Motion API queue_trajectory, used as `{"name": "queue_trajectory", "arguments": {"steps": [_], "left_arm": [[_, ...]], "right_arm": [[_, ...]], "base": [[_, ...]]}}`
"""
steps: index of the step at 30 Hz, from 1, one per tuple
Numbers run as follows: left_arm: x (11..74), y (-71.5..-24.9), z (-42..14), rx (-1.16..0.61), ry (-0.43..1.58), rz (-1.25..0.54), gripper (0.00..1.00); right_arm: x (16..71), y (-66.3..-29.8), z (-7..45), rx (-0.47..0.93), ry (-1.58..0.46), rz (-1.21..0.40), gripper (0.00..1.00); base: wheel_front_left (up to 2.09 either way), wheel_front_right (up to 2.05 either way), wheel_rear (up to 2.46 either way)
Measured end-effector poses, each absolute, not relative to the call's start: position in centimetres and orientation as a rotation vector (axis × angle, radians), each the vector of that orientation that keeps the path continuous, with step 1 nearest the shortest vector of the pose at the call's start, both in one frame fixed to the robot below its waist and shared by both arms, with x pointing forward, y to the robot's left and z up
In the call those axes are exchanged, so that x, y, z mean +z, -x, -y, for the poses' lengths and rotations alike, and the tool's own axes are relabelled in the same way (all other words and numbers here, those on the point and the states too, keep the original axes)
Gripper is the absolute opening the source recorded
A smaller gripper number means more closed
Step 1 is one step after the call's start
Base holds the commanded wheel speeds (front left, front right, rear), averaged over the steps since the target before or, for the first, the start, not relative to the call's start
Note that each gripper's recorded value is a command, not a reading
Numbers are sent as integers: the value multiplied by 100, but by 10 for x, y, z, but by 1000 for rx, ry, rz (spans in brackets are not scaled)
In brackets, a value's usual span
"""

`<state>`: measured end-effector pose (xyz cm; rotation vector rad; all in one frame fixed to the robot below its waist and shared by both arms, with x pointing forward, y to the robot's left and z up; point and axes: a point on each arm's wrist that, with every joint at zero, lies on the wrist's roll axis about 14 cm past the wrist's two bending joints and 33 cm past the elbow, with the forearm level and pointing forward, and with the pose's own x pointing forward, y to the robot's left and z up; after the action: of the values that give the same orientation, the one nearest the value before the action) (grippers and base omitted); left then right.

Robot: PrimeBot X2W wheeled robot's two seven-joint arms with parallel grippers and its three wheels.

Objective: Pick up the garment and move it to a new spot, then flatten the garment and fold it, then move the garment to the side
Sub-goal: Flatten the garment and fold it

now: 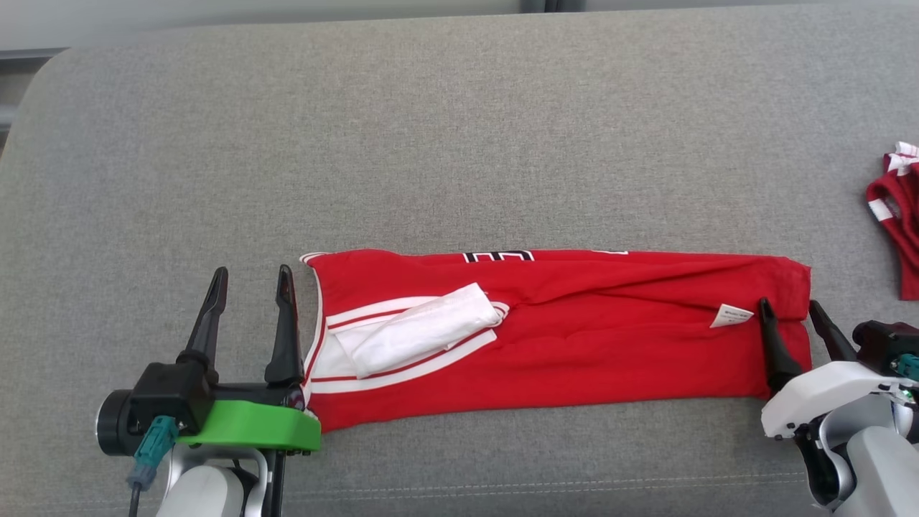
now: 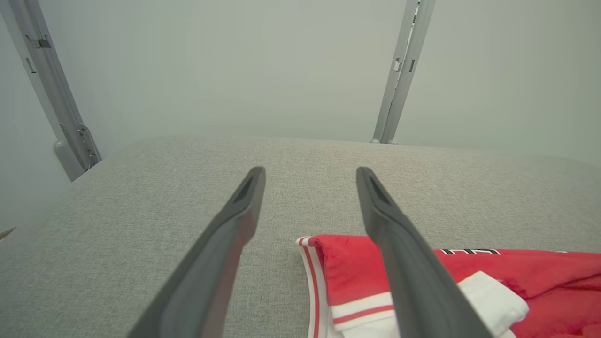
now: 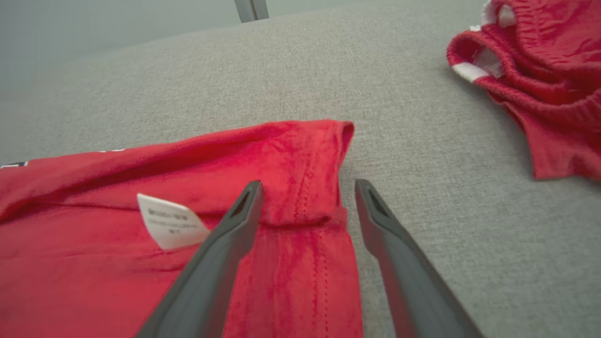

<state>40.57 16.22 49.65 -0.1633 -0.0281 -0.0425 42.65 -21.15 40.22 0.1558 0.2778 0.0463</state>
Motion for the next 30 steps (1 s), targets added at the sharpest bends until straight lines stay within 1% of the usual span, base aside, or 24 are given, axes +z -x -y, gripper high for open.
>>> {"name": "queue_trajectory", "arguments": {"steps": [7,8,9,10,15,19,26,28,30], "left_arm": [[492,-409,-163,-40,159,22,100],[492,-409,-163,-43,158,23,100],[492,-410,-163,-43,159,23,100],[493,-410,-164,-41,157,25,100],[493,-413,-165,-41,153,30,100],[495,-415,-161,-50,153,38,100],[497,-419,-154,-67,160,46,100],[497,-420,-151,-77,163,46,100],[497,-421,-147,-85,167,46,100]], "right_arm": [[373,-426,206,18,-207,-352,100],[371,-426,205,14,-215,-357,87],[369,-426,204,16,-215,-361,19],[369,-427,202,19,-217,-363,0],[372,-428,201,14,-242,-350,0],[392,-434,234,-52,-232,-280,0],[408,-420,297,-173,-151,-237,0],[416,-420,307,-186,-130,-216,0],[423,-423,303,-163,-110,-197,0]], "base": [[0,0,0],[0,0,0],[0,0,0],[0,0,0],[0,0,0],[0,0,0],[0,0,0],[0,0,0],[0,0,0]]}}
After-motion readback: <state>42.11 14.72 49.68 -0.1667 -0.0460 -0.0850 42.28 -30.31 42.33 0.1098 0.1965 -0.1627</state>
